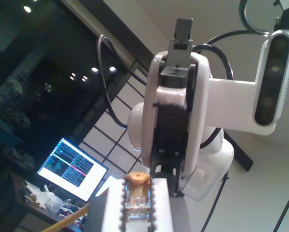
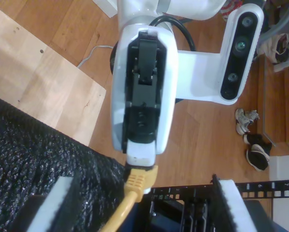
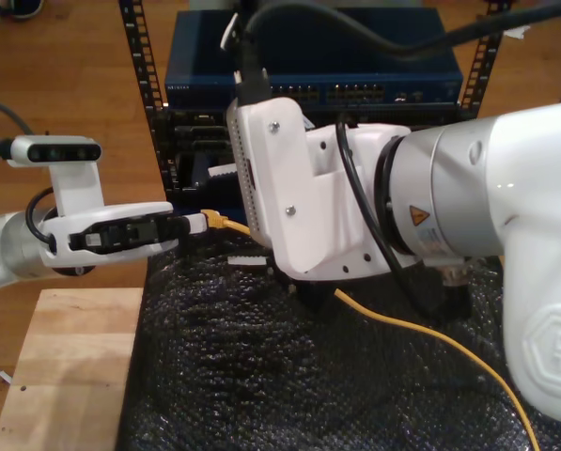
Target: Grab the cable and plug it in
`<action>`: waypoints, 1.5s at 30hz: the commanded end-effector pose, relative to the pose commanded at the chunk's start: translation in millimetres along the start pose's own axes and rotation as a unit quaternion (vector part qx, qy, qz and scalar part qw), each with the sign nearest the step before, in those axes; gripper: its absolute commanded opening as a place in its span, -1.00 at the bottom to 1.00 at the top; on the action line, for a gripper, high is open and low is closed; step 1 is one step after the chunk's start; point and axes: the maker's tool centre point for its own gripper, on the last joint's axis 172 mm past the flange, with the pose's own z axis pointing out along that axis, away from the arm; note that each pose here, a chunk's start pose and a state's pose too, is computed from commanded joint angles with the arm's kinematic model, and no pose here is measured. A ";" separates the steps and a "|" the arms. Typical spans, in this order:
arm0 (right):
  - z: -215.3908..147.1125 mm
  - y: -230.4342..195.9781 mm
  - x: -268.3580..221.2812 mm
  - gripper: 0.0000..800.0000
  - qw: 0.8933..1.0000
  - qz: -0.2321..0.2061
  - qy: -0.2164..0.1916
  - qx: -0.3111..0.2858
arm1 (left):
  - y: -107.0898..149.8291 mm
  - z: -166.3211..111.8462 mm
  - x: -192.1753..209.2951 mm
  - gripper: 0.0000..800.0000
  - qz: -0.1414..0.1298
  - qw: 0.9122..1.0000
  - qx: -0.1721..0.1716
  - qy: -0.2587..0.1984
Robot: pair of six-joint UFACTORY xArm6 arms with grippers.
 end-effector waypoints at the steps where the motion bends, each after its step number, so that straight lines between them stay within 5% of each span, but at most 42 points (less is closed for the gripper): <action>1: 0.0 0.0 0.0 0.38 1.000 0.001 0.000 0.000 | 0.0 0.0 0.0 -0.92 -0.001 1.000 0.000 0.000; 4: 1.2 -0.7 -0.5 0.14 1.000 0.003 0.000 0.001 | 1.2 0.3 0.5 -0.92 0.000 1.000 -0.002 0.001; 11: 1.5 -0.3 -0.8 -0.03 1.000 0.004 0.000 0.001 | 9.1 2.5 6.6 -0.92 0.008 1.000 -0.017 0.010; 45: 1.1 7.1 -0.2 -0.33 0.999 0.030 0.009 -0.013 | 9.3 3.2 4.5 -0.91 0.005 1.000 -0.021 0.012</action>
